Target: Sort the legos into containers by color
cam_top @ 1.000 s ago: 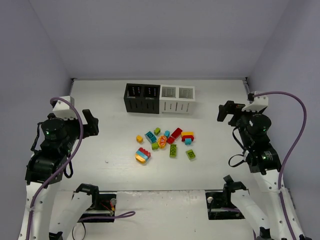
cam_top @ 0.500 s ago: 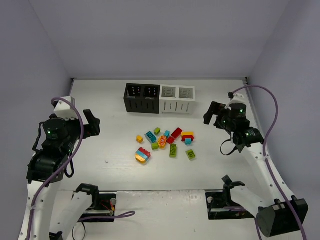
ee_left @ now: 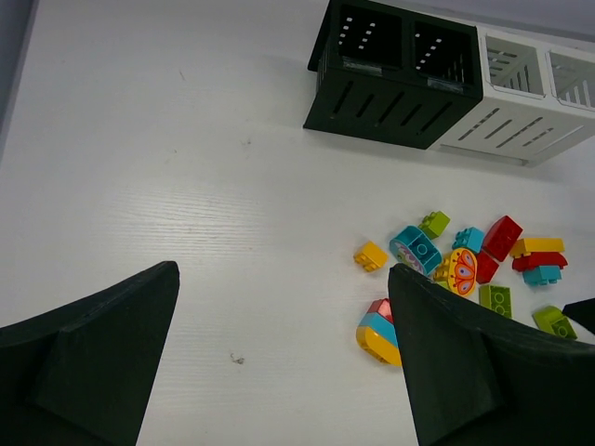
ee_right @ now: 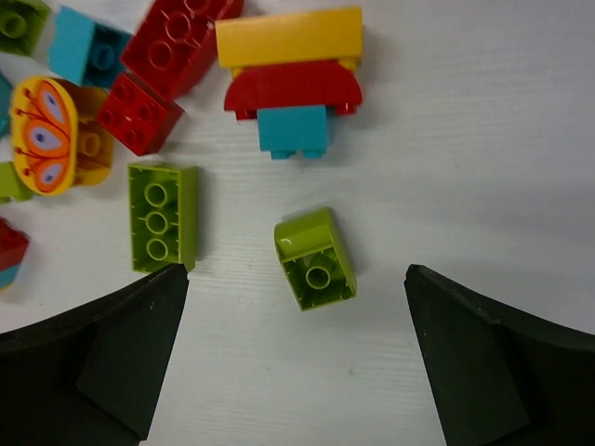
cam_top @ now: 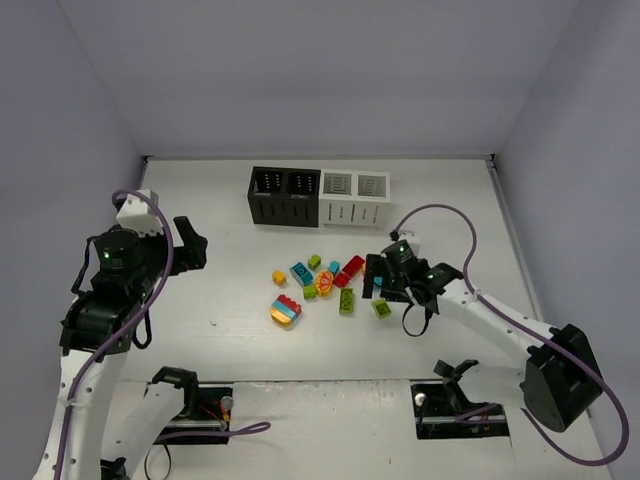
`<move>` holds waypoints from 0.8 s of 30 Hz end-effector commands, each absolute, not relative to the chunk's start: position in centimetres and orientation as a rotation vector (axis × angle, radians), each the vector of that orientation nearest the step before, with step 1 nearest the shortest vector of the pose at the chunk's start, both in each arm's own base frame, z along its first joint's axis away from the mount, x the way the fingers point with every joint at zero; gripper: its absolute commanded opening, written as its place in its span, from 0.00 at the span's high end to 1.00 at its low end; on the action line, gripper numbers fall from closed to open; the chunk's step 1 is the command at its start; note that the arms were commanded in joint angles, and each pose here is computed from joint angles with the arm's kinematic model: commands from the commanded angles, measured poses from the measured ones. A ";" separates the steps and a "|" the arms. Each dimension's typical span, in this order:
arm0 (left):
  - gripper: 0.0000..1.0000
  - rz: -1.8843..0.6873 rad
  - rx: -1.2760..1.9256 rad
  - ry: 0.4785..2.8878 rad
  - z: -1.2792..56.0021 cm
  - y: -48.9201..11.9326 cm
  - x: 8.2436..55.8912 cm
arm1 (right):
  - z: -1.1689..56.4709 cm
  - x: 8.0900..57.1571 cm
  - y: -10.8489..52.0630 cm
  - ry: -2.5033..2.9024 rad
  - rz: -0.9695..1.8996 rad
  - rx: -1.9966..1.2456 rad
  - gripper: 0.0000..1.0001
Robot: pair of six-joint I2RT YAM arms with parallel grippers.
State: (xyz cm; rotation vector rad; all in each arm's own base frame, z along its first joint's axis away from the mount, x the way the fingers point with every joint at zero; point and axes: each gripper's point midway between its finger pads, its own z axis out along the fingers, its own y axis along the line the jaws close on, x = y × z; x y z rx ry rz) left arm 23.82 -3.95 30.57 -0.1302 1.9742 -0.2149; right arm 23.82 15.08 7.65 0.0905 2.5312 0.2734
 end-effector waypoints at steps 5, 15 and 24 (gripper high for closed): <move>0.13 -0.241 -0.127 1.965 30.6 -4.5 24.2 | 4.3 22.5 14.7 2.585 0.121 0.176 0.06; 0.13 -0.230 -0.123 1.986 29.7 -4.4 24.3 | 1.9 22.1 14.7 2.638 0.041 0.140 0.25; 0.13 -0.219 -0.120 1.998 29.1 -4.3 24.3 | 3.2 23.4 15.7 2.587 0.090 0.086 0.98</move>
